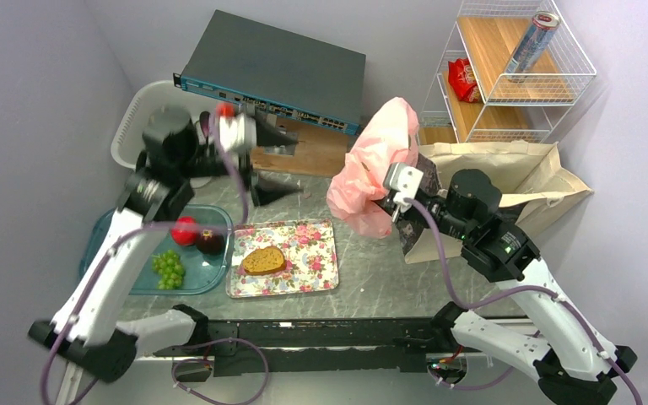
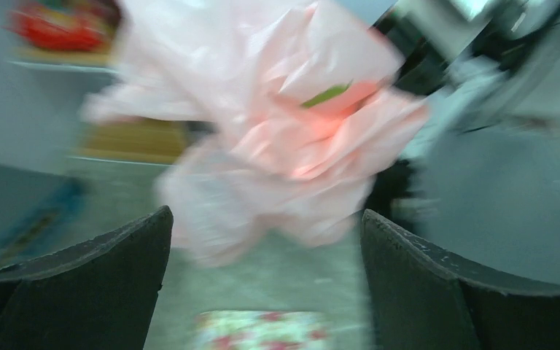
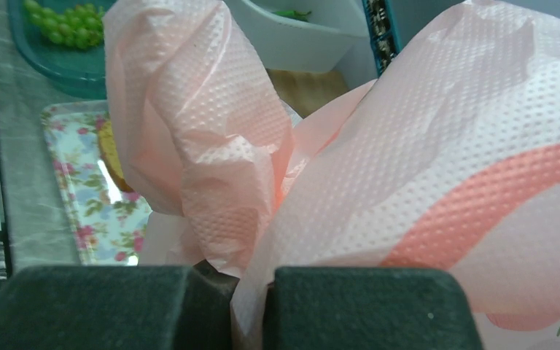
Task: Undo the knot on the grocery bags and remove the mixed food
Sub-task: Adjust the takeout bag.
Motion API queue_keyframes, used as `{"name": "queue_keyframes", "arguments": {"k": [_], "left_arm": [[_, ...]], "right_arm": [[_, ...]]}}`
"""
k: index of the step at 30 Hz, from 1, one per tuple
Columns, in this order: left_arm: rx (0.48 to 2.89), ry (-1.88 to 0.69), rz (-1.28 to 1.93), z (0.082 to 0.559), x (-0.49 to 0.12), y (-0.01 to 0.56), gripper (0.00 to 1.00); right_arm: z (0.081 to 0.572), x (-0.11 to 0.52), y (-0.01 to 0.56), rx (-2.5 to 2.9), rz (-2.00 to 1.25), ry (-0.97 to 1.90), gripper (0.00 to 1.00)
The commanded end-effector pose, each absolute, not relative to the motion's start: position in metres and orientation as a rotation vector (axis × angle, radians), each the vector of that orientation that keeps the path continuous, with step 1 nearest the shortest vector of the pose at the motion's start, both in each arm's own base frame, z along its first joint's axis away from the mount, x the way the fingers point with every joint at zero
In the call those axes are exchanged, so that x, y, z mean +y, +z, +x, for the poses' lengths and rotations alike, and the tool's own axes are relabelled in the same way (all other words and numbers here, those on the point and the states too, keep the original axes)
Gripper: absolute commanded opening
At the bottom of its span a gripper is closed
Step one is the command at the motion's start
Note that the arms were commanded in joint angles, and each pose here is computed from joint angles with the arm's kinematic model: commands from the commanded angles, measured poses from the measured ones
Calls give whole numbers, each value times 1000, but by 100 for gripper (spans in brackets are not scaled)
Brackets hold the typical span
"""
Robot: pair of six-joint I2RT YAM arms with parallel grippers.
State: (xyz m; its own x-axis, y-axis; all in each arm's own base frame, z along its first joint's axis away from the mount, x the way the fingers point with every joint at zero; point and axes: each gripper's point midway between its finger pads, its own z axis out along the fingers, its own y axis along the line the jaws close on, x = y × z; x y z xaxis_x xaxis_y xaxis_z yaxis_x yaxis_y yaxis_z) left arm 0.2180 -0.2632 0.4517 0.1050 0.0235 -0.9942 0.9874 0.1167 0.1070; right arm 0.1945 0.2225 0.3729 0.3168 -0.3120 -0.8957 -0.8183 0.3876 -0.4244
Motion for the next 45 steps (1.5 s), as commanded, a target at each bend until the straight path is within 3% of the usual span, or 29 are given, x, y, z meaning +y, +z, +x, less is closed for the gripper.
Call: {"name": "queue_keyframes", "arguments": {"k": [1, 7, 14, 19, 20, 22, 23, 24, 25, 26, 27, 30, 32, 36, 45], "left_arm": [[824, -667, 1360, 184, -264, 433, 99], [712, -603, 1358, 182, -310, 453, 99], [797, -632, 1478, 188, -359, 400, 99], [702, -778, 1488, 162, -366, 408, 97], [694, -809, 1511, 155, -365, 404, 81], [737, -841, 1563, 149, -361, 395, 28], [793, -847, 1557, 152, -358, 393, 8], [846, -868, 1528, 156, -352, 393, 0], [892, -883, 1479, 163, -345, 396, 0], [933, -888, 1416, 172, -338, 400, 0], [965, -889, 1362, 182, -331, 404, 0], [1013, -861, 1290, 198, -317, 416, 0], [1032, -870, 1224, 204, -311, 430, 0], [1050, -972, 1108, 206, -306, 459, 0], [931, -1252, 1166, 171, -321, 492, 0]], "right_arm": [[170, 240, 400, 1265, -1180, 707, 0], [155, 258, 385, 1187, -1436, 748, 0], [141, 279, 417, 1020, -1518, 736, 0], [128, 289, 438, 956, -1507, 747, 0], [130, 287, 442, 949, -1489, 728, 0], [134, 280, 454, 941, -1445, 678, 0], [138, 276, 460, 962, -1407, 661, 7], [141, 270, 466, 990, -1370, 641, 18], [144, 262, 468, 1022, -1342, 620, 34], [145, 255, 469, 1056, -1320, 614, 58], [148, 248, 467, 1099, -1288, 607, 75], [155, 229, 453, 1211, -1223, 564, 95], [165, 214, 441, 1278, -1168, 489, 100], [190, 198, 442, 1311, -1001, 405, 100], [197, 248, 471, 1094, -1015, 567, 100]]}}
